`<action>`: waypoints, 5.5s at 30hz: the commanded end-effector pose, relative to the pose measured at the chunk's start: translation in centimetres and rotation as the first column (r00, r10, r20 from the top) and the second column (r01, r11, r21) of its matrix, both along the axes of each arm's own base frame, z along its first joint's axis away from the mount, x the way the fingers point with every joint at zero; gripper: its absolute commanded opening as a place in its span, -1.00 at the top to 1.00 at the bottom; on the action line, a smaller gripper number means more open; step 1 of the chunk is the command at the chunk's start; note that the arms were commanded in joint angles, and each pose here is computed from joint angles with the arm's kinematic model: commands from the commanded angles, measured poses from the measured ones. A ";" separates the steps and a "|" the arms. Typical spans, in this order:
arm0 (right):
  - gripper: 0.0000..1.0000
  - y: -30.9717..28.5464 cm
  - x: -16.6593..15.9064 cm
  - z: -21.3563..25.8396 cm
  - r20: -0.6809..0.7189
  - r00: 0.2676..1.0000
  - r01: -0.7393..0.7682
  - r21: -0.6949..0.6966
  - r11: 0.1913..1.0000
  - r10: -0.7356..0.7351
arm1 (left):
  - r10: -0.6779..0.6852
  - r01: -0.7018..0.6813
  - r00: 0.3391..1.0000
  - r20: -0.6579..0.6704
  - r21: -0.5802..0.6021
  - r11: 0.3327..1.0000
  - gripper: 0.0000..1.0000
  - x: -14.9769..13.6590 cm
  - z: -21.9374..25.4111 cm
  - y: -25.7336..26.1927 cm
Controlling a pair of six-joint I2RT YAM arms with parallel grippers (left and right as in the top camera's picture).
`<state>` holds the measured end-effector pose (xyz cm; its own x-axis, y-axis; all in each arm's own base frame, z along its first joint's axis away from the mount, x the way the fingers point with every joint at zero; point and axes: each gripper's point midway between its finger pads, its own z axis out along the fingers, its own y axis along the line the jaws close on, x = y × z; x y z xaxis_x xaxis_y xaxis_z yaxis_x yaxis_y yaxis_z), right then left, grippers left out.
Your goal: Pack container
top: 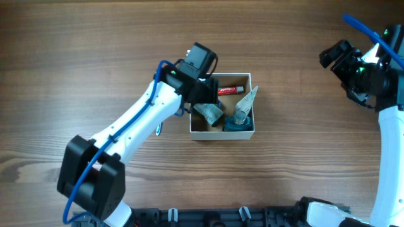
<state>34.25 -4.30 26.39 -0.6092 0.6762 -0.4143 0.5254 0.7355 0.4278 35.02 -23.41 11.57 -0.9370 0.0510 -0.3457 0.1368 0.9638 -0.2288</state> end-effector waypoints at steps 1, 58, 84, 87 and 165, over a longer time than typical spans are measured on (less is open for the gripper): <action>-0.99 0.2 0.1 0.1 0.005 1.000 0.000 0.015 1.000 0.000 | 0.096 -0.091 0.986 0.137 -0.046 0.995 -0.39 2.3 8.0 4.5; -0.99 0.2 0.1 0.1 0.006 1.000 -0.001 0.014 1.000 0.001 | 0.012 -0.009 0.997 0.075 -0.041 0.999 0.92 0.5 3.3 -0.9; -0.99 0.2 0.1 0.1 0.006 1.000 -0.001 0.014 1.000 0.001 | 0.289 -0.278 0.763 0.579 -0.111 0.954 -0.99 -3.2 22.8 10.4; -1.00 0.2 0.1 0.1 0.006 1.000 -0.001 0.014 1.000 0.001 | 0.321 -0.267 0.715 0.621 -0.182 0.946 -1.00 -5.4 25.7 11.8; -1.00 -3.2 -1.0 1.5 -0.031 0.983 -0.176 -0.423 0.889 0.180 | 0.417 -0.274 0.710 0.567 -0.324 0.906 -1.00 -13.5 -1.0 20.4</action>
